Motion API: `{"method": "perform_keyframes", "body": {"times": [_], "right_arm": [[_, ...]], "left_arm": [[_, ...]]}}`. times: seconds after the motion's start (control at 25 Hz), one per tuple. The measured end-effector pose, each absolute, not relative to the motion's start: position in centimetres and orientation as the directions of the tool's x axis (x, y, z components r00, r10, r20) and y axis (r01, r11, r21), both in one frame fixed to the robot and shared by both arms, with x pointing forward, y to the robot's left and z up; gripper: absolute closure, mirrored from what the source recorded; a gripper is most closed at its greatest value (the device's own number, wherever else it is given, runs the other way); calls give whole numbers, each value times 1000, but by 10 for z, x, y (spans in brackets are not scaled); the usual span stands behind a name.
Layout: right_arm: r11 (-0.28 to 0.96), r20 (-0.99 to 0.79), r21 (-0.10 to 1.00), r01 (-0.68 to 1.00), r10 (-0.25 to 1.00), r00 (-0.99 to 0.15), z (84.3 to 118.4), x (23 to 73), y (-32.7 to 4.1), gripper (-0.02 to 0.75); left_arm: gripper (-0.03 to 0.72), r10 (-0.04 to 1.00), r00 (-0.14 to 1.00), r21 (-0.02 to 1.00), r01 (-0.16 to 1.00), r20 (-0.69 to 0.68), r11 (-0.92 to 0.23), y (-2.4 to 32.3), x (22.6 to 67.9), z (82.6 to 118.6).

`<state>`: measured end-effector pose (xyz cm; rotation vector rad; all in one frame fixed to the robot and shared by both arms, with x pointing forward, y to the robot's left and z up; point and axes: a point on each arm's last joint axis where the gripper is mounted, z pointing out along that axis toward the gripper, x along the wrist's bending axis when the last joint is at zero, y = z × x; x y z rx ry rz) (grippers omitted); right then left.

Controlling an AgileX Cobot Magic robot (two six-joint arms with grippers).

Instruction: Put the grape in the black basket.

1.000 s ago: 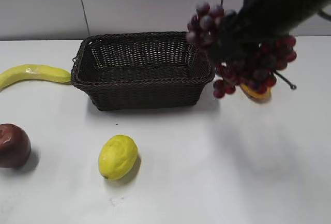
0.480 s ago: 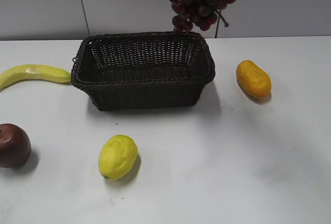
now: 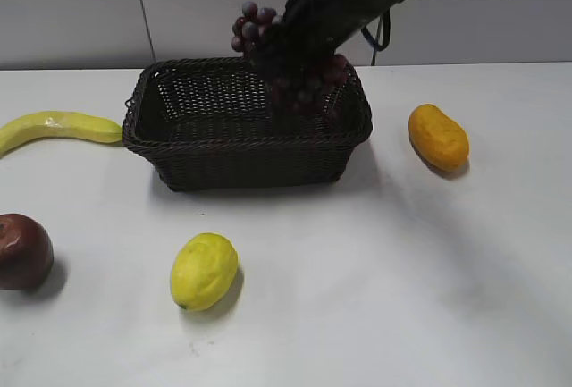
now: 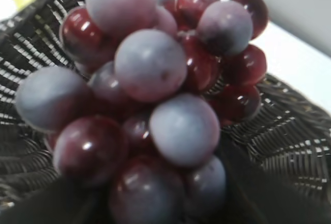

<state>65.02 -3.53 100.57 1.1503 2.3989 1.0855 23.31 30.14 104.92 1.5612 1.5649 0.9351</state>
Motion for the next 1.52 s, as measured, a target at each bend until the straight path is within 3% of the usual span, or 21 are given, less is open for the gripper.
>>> {"method": "perform_keyframes", "body": {"times": [0.16, 0.36, 0.44, 0.72, 1.04, 1.2, 1.36, 1.52], "right_arm": [[412, 87, 695, 589, 765, -638, 973, 657, -32, 393], [407, 86, 703, 584, 766, -637, 974, 660, -30, 130], [415, 91, 700, 581, 755, -649, 983, 660, -28, 90], [466, 114, 676, 570, 699, -706, 1068, 639, -34, 79], [510, -7, 534, 675, 800, -599, 1144, 591, -84, 89], [471, -24, 584, 661, 824, -566, 1178, 571, -99, 104], [430, -23, 625, 651, 844, -535, 1200, 552, -112, 120], [423, -9, 597, 682, 853, -521, 1196, 528, -127, 136]], "left_arm": [[199, 1000, -3, 881, 474, 0, 1, 301, 233, 1049], [199, 1000, -4, 881, 474, 0, 2, 301, 233, 1049], [199, 1000, -4, 881, 474, 0, 2, 301, 233, 1049], [199, 1000, -4, 881, 474, 0, 2, 301, 233, 1049], [199, 1000, -4, 881, 474, 0, 2, 301, 233, 1049], [199, 1000, -4, 881, 474, 0, 2, 301, 233, 1049], [199, 1000, -4, 881, 474, 0, 2, 301, 233, 1049], [199, 1000, -4, 881, 474, 0, 2, 301, 233, 1049]]}}
